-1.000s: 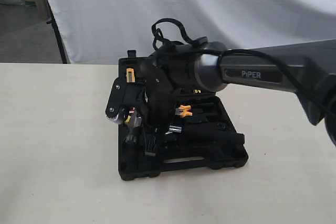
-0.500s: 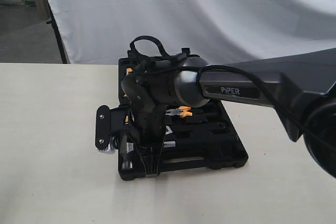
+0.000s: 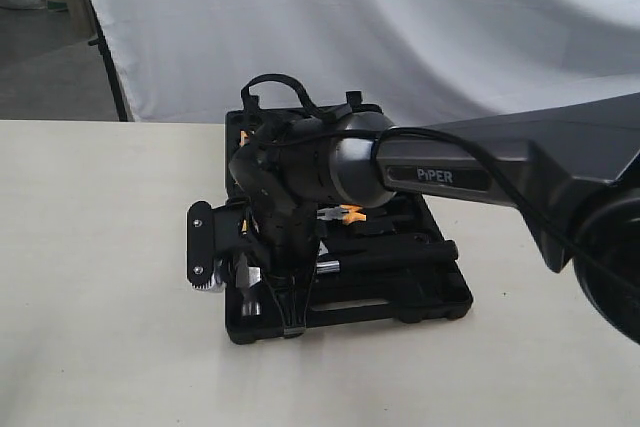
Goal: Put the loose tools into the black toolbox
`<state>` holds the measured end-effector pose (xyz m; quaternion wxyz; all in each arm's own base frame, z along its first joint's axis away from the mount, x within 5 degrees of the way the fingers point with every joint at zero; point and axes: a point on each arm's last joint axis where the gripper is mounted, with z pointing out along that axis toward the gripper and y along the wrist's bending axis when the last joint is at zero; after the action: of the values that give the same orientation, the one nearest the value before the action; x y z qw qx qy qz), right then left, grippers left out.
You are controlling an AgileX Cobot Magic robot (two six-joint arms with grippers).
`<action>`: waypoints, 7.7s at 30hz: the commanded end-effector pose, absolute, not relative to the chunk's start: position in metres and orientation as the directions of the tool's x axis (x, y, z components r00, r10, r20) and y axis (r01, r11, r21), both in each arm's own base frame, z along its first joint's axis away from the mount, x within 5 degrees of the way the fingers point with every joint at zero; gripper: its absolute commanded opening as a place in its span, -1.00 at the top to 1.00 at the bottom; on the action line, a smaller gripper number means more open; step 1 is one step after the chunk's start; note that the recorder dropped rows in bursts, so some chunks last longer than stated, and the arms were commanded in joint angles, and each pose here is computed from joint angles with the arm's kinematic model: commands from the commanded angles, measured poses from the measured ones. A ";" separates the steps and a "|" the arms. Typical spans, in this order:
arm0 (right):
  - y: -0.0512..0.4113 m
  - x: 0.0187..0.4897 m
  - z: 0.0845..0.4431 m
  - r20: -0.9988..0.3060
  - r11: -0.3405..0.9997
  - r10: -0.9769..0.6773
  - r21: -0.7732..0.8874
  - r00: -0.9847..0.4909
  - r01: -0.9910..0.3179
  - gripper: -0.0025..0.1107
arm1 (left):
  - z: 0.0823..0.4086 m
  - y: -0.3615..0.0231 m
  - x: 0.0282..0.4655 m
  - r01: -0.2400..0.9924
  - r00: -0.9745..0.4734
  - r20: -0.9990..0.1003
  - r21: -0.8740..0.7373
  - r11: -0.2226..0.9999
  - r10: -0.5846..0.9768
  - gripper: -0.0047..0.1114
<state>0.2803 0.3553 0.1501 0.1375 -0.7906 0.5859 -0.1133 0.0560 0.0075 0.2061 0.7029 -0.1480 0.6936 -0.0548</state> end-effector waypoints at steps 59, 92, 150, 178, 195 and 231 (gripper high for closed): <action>0.299 0.313 0.210 -0.353 0.303 -0.908 -0.187 -0.224 -0.935 0.96 | 0.208 0.009 0.055 -0.149 0.051 -0.959 -0.284 0.947 -0.280 0.91; 0.203 0.350 0.162 -0.162 0.601 -0.792 -0.031 -0.589 -0.799 0.96 | 0.208 0.009 0.055 -0.149 0.051 -0.959 -0.284 0.947 -0.280 0.91; 0.145 0.219 0.353 -0.839 0.717 -0.470 -0.180 -0.275 -0.674 0.96 | 0.208 0.009 0.055 -0.149 0.051 -0.959 -0.284 0.947 -0.280 0.91; 0.041 0.072 0.204 -0.993 0.865 0.018 0.074 -0.115 -0.496 0.96 | 0.208 0.009 0.055 -0.149 0.051 -0.959 -0.284 0.947 -0.280 0.91; 0.035 0.059 0.212 -0.994 0.852 0.105 0.104 -0.027 -0.513 0.96 | 0.208 0.009 0.055 -0.149 0.051 -0.959 -0.284 0.947 -0.280 0.91; 0.013 0.055 0.211 -0.985 0.956 0.170 0.161 0.017 -0.246 0.96 | 0.208 0.009 0.055 -0.149 0.051 -0.959 -0.284 0.947 -0.280 0.91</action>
<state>0.0543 0.0181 0.2098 0.6987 -0.0530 0.6916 0.1751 0.0560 0.0075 0.2061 0.7029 -0.1480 0.6936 -0.0548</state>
